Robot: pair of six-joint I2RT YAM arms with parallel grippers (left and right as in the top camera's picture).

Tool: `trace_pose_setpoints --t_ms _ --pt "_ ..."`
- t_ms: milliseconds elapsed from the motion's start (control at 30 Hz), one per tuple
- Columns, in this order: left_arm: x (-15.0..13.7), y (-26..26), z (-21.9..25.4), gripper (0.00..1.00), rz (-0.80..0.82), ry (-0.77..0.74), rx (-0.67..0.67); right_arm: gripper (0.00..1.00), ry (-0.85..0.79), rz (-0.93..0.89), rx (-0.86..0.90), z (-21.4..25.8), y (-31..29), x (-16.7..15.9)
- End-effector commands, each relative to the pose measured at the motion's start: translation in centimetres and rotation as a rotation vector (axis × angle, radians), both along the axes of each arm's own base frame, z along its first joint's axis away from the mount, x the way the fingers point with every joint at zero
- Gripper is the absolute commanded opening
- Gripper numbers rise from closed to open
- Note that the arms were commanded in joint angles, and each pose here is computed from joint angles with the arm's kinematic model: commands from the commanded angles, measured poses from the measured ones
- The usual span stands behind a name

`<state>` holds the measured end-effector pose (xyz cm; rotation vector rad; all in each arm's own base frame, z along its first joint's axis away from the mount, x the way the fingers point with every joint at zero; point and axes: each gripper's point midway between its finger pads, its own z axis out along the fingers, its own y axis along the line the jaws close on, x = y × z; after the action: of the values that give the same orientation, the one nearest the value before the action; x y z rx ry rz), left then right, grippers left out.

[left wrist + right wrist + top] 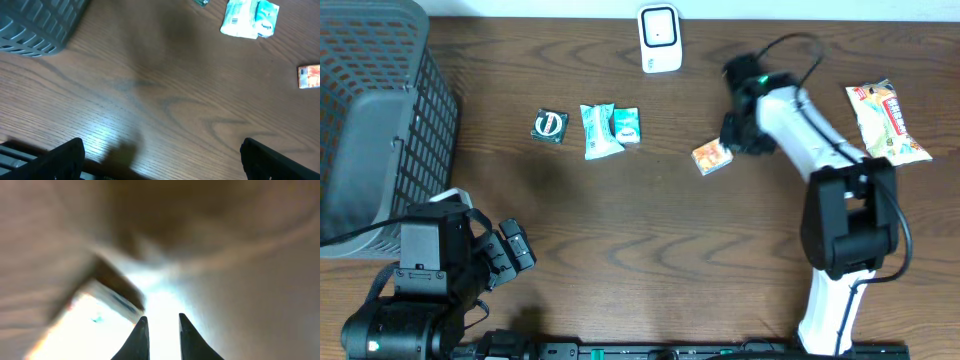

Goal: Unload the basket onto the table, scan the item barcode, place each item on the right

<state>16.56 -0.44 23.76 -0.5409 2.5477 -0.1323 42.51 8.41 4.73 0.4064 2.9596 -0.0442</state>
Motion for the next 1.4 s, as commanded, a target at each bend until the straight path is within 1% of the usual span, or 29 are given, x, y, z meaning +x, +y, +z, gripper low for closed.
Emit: trace_pose_setpoints --t_ms 0,33,100,233,300,400,633,900,1033,1267,1367 --pt "0.0 0.1 0.0 0.98 0.005 0.002 0.002 0.17 -0.036 0.123 0.220 2.5 3.1 1.3" --pt "0.0 0.1 0.0 0.98 0.005 0.002 0.002 0.18 -0.027 0.140 0.285 2.8 3.9 1.1" --pt "0.0 0.1 0.0 0.98 0.005 0.002 0.002 0.20 0.008 0.160 0.325 2.7 4.4 0.2" --pt "0.0 0.1 0.0 0.98 0.005 0.002 0.002 0.19 0.109 0.169 0.255 2.1 3.4 -2.3" --pt "0.0 0.1 0.0 0.98 0.005 0.002 0.002 0.15 0.156 0.160 0.188 1.9 2.2 -3.4" --pt "0.0 0.1 0.0 0.97 0.005 0.002 0.002 0.01 0.213 0.151 0.106 1.6 0.7 -4.8" --pt "0.0 0.1 0.0 0.98 0.005 0.002 0.002 0.01 0.242 0.126 0.107 -0.5 0.6 -5.9" --pt "0.0 0.1 0.0 0.97 0.005 0.002 0.002 0.01 0.167 0.070 0.131 -3.3 1.0 -4.8" --pt "0.0 0.1 0.0 0.97 0.005 0.002 0.002 0.01 0.117 0.079 0.191 -3.9 2.1 -3.8" --pt "0.0 0.1 0.0 0.98 0.005 0.002 0.002 0.03 0.018 0.110 0.287 -3.5 4.2 -1.5" --pt "0.0 0.1 0.0 0.98 0.005 0.002 0.002 0.01 -0.016 0.124 0.328 -3.1 5.0 -0.7"
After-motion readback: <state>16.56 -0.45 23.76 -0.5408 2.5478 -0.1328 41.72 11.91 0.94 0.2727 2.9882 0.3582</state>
